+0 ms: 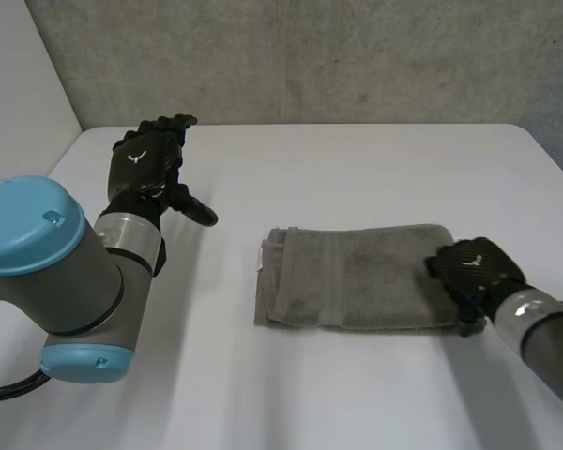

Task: Fold the towel.

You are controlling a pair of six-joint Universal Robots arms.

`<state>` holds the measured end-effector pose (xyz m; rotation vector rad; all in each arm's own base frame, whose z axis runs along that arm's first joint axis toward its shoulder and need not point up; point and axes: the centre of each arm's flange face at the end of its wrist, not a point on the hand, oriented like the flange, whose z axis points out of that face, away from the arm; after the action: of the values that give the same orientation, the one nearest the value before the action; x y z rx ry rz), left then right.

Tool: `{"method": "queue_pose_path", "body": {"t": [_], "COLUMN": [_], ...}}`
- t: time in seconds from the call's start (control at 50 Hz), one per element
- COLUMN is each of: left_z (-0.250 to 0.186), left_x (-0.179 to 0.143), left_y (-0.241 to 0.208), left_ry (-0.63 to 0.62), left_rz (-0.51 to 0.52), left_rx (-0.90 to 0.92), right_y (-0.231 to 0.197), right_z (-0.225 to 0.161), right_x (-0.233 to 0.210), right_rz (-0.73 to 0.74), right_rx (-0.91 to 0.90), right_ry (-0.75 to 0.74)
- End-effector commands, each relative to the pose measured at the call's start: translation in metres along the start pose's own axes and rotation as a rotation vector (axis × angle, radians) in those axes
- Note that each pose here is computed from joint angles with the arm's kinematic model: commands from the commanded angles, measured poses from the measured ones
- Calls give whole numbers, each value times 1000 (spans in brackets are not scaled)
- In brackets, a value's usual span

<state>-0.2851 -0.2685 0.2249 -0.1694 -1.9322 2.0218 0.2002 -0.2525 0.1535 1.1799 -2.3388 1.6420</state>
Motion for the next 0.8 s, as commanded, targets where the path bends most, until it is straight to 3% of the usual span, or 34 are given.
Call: {"method": "queue_pose_path", "body": {"t": [0.02,0.22,0.48,0.8], "left_z": [0,-1,-2,-2], "left_x": [0,2,4,4], "left_y": [4,9,11,8], "left_ry": [-1,4,14,12], "left_rz": [3,5,6,5], "left_rx": [-10,-22,-29,-21], "right_y": [19,30,30,46], "right_z": [-2,3,3,16], "right_x": [22,31,30,41], "right_rz": [61,118,268,282], "right_rx": [5,0,53,12], "right_ry": [43,72,-5,38]}}
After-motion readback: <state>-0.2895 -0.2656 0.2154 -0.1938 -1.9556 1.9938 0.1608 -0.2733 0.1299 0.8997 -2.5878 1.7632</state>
